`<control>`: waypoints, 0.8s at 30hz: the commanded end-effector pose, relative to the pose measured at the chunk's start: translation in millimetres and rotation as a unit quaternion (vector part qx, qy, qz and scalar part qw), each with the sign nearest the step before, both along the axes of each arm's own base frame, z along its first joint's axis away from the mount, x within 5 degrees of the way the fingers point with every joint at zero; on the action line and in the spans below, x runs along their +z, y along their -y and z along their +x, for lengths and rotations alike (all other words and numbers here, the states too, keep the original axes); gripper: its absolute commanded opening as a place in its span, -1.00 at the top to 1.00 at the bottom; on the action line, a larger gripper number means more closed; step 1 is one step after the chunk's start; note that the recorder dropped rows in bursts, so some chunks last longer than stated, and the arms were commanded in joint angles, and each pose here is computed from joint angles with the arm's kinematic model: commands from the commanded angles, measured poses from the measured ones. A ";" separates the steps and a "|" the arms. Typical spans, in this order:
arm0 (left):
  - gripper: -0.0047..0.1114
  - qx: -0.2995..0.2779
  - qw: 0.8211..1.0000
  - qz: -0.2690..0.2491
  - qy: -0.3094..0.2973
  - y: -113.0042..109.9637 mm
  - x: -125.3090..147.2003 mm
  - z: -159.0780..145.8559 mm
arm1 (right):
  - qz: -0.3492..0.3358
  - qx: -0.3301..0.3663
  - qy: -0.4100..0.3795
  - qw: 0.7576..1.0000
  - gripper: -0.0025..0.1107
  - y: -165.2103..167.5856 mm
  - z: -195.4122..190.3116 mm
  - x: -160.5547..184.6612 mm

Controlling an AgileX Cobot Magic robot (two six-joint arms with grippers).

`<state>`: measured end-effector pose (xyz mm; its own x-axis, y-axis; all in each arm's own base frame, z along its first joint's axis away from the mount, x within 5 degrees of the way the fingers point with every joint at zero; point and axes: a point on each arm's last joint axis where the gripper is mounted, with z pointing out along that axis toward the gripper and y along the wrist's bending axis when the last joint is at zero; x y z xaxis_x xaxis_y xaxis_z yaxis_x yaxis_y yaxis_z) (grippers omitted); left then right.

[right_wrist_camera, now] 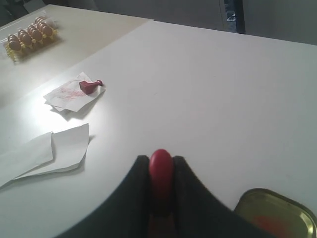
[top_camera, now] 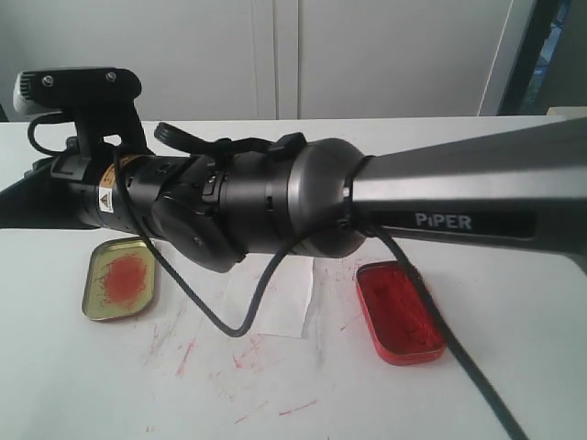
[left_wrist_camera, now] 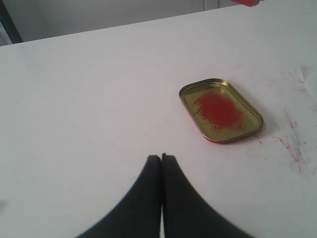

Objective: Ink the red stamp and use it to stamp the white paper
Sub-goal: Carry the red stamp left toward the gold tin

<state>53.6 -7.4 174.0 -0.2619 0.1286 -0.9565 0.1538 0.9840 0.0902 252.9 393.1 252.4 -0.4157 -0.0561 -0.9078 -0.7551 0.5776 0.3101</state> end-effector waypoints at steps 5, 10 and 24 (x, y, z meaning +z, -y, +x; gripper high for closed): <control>0.92 -0.003 1.000 -0.002 0.001 0.4 -0.5 -0.2 | 0.019 0.004 0.012 1.000 0.96 -9.3 5.9 -19.8; 0.92 -0.003 1.000 -0.002 0.001 0.4 -0.5 -0.2 | 0.025 0.003 0.015 1.000 0.96 -12.8 12.5 -38.6; 0.92 -0.003 1.000 -0.002 0.001 0.4 -0.5 -0.2 | 0.017 -0.057 -0.051 0.997 0.96 -2.3 56.5 -98.2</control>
